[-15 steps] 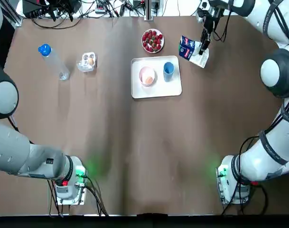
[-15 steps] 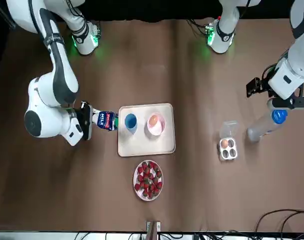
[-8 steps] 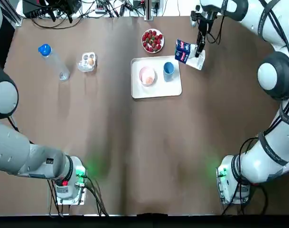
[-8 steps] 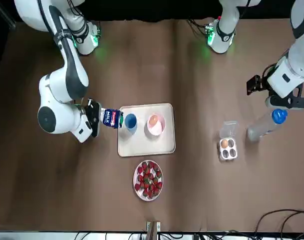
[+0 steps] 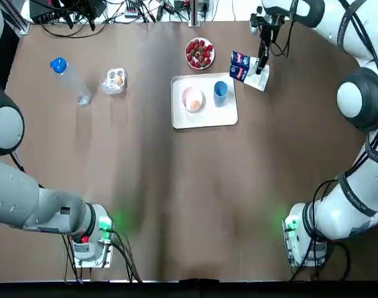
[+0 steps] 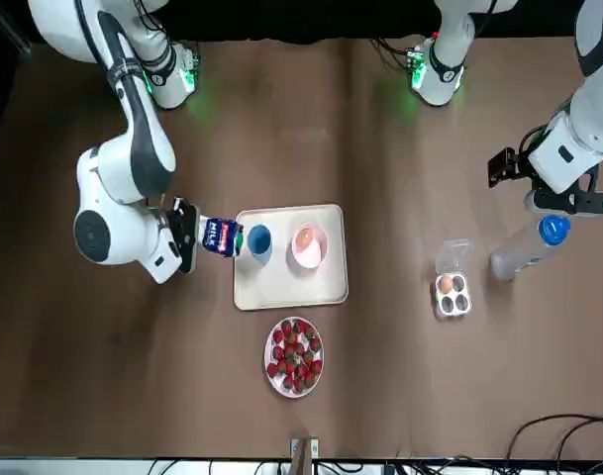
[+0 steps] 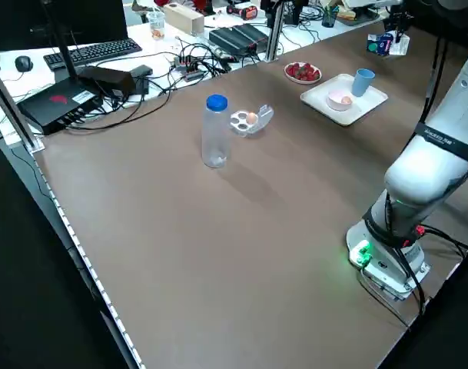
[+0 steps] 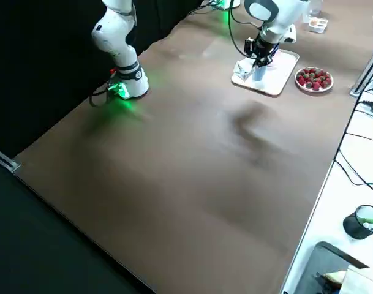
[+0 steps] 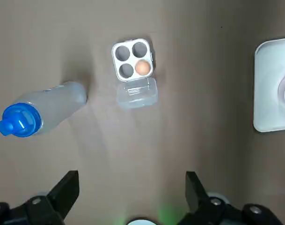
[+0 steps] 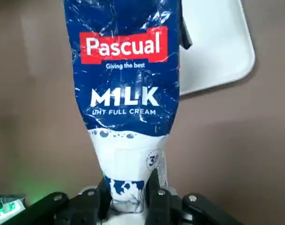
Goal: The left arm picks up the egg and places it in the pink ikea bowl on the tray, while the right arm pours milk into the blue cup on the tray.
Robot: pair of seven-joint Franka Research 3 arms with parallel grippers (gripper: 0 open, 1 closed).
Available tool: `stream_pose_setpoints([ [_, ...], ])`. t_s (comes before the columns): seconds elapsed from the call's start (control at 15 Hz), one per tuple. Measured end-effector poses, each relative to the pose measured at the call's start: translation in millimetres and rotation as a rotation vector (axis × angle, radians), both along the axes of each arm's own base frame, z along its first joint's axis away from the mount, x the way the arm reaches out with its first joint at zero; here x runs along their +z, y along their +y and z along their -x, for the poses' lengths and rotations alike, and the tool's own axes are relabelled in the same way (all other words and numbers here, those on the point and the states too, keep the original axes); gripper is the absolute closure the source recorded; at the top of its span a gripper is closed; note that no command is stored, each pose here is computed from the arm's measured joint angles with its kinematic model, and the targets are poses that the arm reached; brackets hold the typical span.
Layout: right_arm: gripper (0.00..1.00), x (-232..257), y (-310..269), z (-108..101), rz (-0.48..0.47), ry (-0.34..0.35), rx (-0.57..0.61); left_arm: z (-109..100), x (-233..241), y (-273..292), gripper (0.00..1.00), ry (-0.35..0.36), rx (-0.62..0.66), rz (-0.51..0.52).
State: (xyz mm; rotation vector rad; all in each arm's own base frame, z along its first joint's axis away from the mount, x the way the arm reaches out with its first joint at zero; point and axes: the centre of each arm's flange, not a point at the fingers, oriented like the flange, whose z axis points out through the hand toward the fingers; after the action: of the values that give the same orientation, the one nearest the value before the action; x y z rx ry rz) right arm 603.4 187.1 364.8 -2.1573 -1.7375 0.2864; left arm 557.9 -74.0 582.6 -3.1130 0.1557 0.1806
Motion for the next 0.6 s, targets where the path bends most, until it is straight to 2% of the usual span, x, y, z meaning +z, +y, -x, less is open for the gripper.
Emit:
stream_pose_setpoints([
  [0.2, 0.67, 0.1, -46.4, -12.4, -0.036, -0.009, -0.014, 1.0, -0.4, -2.4, 0.00, 0.006, -0.004, -0.001],
  [0.27, 0.67, 1.0, -93.6, -21.7, -0.110, -0.023, -0.025, 1.4, -0.6, -3.1, 0.00, 0.008, -0.006, -0.001],
  [0.4, 0.67, 1.3, -149.3, -27.5, -0.211, -0.049, -0.044, 1.6, -0.7, -4.3, 0.00, 0.009, -0.008, -0.001],
  [0.6, 0.67, -3.6, -233.8, -22.7, -0.403, -0.099, -0.061, 1.9, -0.8, -5.4, 0.00, 0.010, -0.010, -0.001],
])
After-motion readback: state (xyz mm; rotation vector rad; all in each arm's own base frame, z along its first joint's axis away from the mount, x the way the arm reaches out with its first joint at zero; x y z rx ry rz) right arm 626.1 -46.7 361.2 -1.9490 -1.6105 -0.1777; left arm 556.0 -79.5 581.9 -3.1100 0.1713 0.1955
